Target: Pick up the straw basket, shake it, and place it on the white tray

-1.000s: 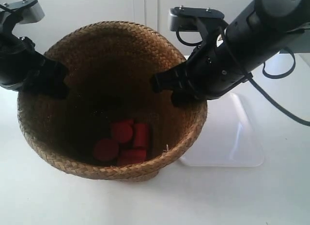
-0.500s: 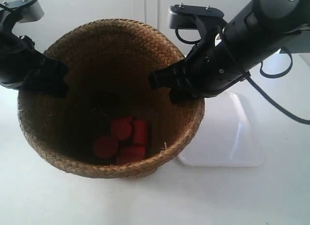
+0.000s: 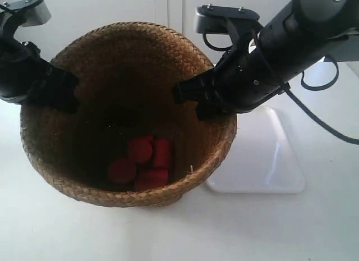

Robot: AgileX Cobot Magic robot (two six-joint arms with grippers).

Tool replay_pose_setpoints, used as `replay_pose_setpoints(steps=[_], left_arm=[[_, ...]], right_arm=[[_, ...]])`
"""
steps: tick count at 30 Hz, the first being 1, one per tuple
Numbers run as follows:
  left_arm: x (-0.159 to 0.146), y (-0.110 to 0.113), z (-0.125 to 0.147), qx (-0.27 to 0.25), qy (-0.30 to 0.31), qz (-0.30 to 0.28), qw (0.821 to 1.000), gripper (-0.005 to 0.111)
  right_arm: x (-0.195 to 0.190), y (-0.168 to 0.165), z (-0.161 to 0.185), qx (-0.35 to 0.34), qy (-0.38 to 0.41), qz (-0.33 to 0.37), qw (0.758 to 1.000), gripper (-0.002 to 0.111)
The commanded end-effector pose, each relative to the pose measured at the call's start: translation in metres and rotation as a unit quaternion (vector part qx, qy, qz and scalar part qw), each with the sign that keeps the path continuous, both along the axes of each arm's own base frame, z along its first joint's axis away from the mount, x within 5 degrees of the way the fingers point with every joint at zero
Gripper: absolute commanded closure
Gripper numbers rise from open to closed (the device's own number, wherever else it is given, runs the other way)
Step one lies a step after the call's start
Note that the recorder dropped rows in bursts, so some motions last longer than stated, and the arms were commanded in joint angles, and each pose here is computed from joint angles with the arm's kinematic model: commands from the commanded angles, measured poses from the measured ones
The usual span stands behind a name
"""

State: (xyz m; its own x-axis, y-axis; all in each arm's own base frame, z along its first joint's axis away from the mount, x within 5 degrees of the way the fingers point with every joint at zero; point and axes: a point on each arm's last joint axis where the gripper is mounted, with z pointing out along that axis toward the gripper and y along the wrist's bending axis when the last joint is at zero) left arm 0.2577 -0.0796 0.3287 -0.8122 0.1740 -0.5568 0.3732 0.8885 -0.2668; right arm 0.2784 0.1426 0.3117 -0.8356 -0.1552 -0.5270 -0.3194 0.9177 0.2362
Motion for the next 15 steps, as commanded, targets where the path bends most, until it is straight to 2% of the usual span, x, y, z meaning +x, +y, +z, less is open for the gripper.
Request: replay_pose_setpoints(steps=[1, 3, 5, 7, 9, 15], left_arm=[[-0.02, -0.008, 0.037, -0.053, -0.01, -0.039, 0.998, 0.107], [-0.036, -0.015, 0.06, -0.082, -0.058, -0.098, 0.99, 0.107], [-0.029, -0.014, 0.051, -0.075, -0.07, -0.062, 0.993, 0.107], [-0.015, -0.009, 0.026, -0.041, -0.011, -0.025, 0.999, 0.107], [-0.008, -0.005, 0.012, -0.017, 0.025, -0.023, 0.999, 0.107], [-0.004, -0.009, 0.015, -0.044, 0.007, -0.027, 0.999, 0.107]], right_arm=[[-0.025, -0.004, 0.037, 0.004, 0.01, 0.033, 0.999, 0.108], [-0.039, -0.006, 0.063, 0.032, -0.039, 0.051, 0.997, 0.108], [-0.029, -0.01, 0.056, 0.027, -0.09, 0.014, 0.995, 0.108], [-0.016, -0.014, 0.037, 0.002, -0.047, -0.018, 0.999, 0.108], [-0.01, -0.013, 0.024, -0.017, -0.015, -0.012, 1.0, 0.108], [-0.005, -0.01, 0.024, -0.008, -0.034, -0.011, 0.999, 0.108]])
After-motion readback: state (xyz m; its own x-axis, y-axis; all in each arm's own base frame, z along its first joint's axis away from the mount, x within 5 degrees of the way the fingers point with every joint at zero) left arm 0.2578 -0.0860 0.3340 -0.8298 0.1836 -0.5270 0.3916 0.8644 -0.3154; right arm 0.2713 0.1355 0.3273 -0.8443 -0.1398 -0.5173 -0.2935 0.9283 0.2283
